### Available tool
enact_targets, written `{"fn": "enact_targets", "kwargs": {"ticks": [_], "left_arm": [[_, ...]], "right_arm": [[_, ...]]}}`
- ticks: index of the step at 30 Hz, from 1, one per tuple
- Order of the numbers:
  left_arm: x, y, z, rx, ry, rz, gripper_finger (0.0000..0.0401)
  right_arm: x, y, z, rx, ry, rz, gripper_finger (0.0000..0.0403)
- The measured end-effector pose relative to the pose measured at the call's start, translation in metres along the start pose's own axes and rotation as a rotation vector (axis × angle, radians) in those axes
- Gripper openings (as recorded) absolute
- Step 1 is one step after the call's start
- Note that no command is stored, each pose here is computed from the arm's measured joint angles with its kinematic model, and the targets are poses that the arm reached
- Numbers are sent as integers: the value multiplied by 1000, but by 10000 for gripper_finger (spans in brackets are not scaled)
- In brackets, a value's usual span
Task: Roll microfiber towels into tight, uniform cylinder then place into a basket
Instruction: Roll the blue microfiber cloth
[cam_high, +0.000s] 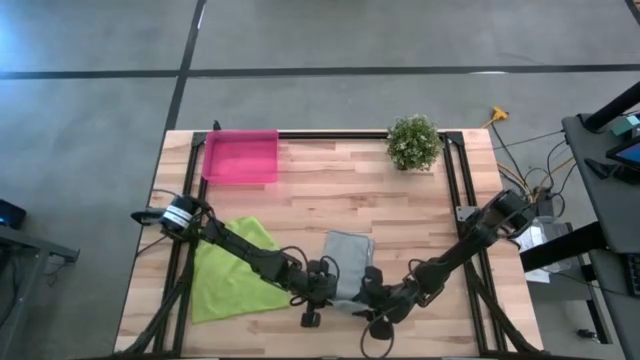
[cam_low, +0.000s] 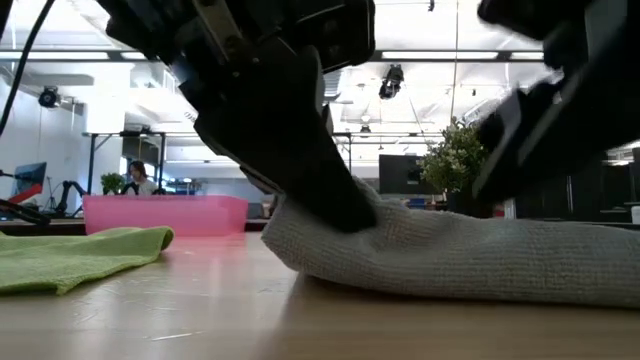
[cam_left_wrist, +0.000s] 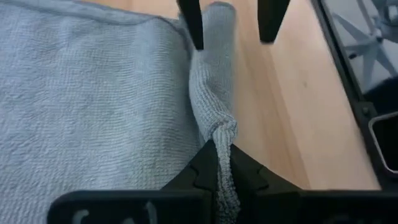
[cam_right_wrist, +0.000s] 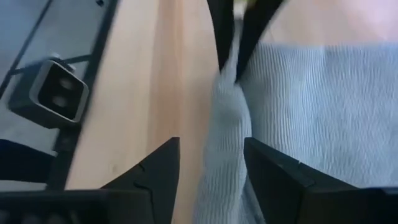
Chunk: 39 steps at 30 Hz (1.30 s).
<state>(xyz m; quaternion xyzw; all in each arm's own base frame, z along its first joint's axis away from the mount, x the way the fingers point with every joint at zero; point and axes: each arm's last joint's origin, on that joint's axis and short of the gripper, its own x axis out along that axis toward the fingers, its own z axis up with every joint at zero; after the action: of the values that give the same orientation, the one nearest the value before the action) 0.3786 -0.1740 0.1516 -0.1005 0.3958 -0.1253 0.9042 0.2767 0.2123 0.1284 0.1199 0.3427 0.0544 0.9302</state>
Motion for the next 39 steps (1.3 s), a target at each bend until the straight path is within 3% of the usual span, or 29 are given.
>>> {"fn": "enact_targets", "kwargs": {"ticks": [7,21,25,30,39], "left_arm": [[0,-5,-1,-11,-4,4,0],[0,-2,-2,-71,-5,39,0],[0,-3,-5,-144,14,43,0],[0,-5,-11,-163,32,42,0],[2,-10,-27,-318,52,26,0]], "right_arm": [[7,-4,-10,107,45,-34,169],[4,5,-16,129,114,37,51],[4,3,-17,124,116,28,27],[4,3,-16,115,107,22,11],[6,2,-14,118,65,66,9]]}}
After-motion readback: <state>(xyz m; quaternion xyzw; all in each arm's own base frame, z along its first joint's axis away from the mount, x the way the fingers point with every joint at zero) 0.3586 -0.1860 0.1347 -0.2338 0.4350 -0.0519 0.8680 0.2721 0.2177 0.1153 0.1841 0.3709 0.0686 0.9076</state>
